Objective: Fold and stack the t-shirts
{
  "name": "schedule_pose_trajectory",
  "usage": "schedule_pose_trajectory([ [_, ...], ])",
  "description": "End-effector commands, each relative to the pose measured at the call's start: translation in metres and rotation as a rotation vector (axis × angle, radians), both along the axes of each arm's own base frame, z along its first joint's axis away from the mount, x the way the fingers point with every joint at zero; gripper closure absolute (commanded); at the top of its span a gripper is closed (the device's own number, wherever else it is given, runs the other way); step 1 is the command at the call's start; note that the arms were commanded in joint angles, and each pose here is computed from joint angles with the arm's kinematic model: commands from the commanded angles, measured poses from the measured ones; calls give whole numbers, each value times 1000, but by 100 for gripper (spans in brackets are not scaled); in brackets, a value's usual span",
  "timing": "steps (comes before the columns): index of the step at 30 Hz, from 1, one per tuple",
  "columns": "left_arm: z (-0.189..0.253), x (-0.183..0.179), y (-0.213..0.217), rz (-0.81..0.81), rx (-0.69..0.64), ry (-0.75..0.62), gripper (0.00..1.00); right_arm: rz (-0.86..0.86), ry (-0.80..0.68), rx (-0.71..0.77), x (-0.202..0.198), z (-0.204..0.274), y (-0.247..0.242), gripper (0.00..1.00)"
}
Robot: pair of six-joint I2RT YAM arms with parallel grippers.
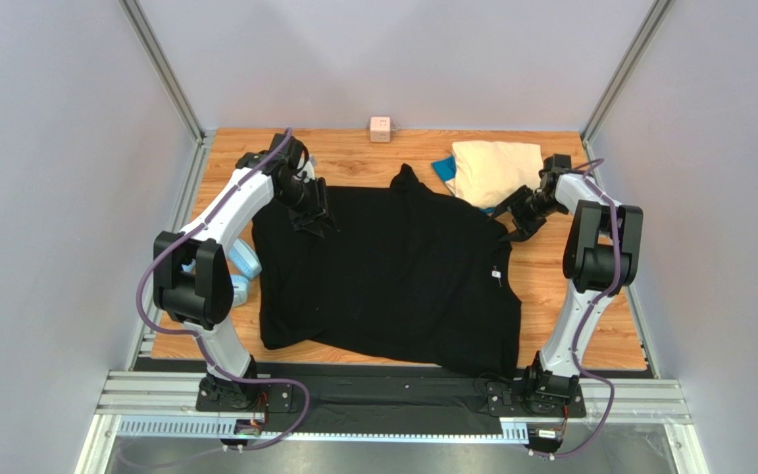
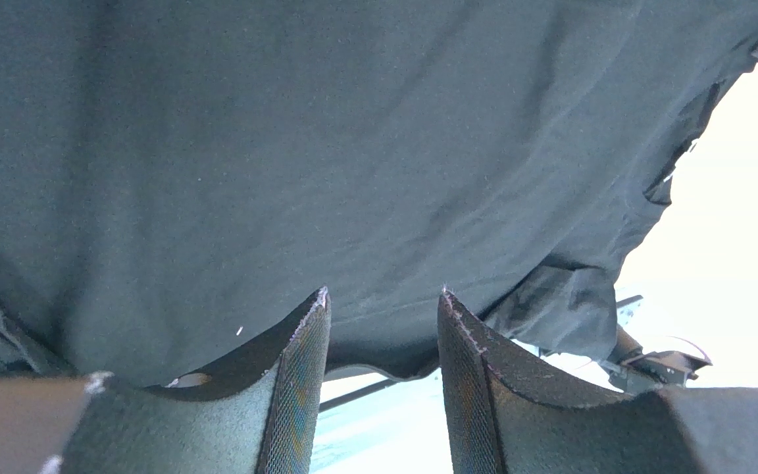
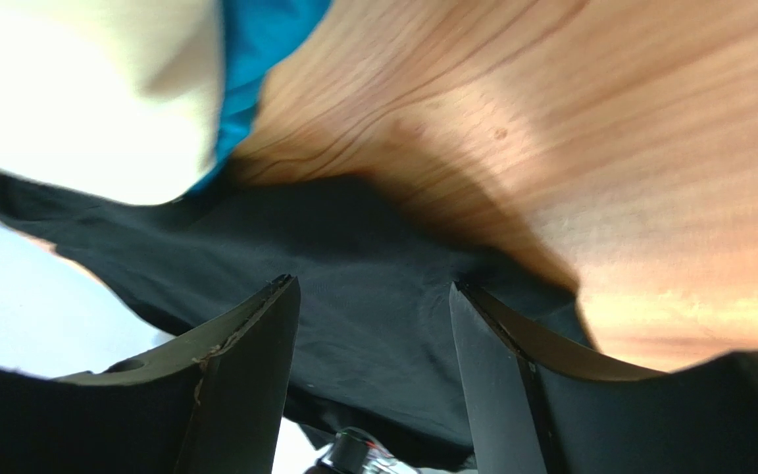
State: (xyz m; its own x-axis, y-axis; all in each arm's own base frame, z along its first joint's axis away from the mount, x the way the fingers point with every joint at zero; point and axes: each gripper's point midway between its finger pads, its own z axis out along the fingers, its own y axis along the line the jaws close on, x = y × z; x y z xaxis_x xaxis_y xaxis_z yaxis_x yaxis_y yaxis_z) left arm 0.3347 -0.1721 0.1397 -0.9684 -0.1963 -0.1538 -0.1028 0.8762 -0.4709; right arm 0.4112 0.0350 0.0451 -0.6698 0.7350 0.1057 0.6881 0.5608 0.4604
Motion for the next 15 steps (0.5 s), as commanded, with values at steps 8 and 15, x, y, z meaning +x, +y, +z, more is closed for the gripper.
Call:
schedule_pose_trajectory([
  [8,3,0,-4,-42,-22,2,50,110,11,-8,-5,-17,6,47],
  [15,1,0,-4,-46,-15,8,50,201,-74,1,-16,20,34,100],
])
